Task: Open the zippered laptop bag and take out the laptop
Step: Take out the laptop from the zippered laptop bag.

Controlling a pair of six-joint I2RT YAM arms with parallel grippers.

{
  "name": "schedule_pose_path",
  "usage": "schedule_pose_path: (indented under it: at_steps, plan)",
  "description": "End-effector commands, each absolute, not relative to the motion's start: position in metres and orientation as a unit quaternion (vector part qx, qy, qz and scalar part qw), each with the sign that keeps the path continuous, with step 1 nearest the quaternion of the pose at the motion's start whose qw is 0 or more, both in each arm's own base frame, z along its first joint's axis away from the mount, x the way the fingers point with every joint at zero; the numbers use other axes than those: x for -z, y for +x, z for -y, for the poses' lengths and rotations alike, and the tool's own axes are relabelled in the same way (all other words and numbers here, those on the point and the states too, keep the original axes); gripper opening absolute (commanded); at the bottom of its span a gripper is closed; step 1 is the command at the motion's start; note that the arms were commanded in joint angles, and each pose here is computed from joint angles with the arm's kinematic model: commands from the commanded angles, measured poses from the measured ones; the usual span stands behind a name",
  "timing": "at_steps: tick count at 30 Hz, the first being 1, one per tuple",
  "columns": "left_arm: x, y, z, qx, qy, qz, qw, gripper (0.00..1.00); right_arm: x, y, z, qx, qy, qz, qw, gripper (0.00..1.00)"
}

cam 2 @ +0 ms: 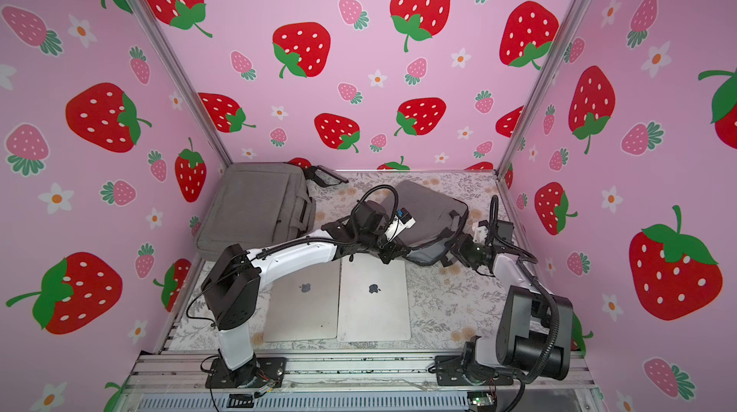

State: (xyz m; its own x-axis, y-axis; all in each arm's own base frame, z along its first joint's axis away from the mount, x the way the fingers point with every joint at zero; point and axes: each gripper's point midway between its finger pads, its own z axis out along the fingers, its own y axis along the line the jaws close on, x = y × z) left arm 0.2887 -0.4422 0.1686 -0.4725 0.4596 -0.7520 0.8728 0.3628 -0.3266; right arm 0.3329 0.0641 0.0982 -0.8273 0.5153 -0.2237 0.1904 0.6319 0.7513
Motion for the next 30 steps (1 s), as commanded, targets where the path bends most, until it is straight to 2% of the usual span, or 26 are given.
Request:
schedule_pose_path:
  at_steps: [1,10,20,30]
  plan:
    - [-0.226,0.284,0.454,0.414,0.445,-0.719,0.335,0.00,-0.114,0.355,-0.071,-0.433,0.207,-0.845,0.236,0.35]
    - [-0.220,0.268,0.462,0.423,0.472,-0.705,0.319,0.00,-0.101,0.374,-0.083,-0.472,0.215,-0.827,0.215,0.33]
    - [-0.218,0.259,0.468,0.440,0.483,-0.691,0.309,0.00,-0.094,0.403,-0.096,-0.530,0.232,-0.786,0.218,0.39]
    - [-0.202,0.252,0.477,0.472,0.483,-0.685,0.274,0.00,-0.081,0.421,-0.119,-0.573,0.237,-0.759,0.199,0.41]
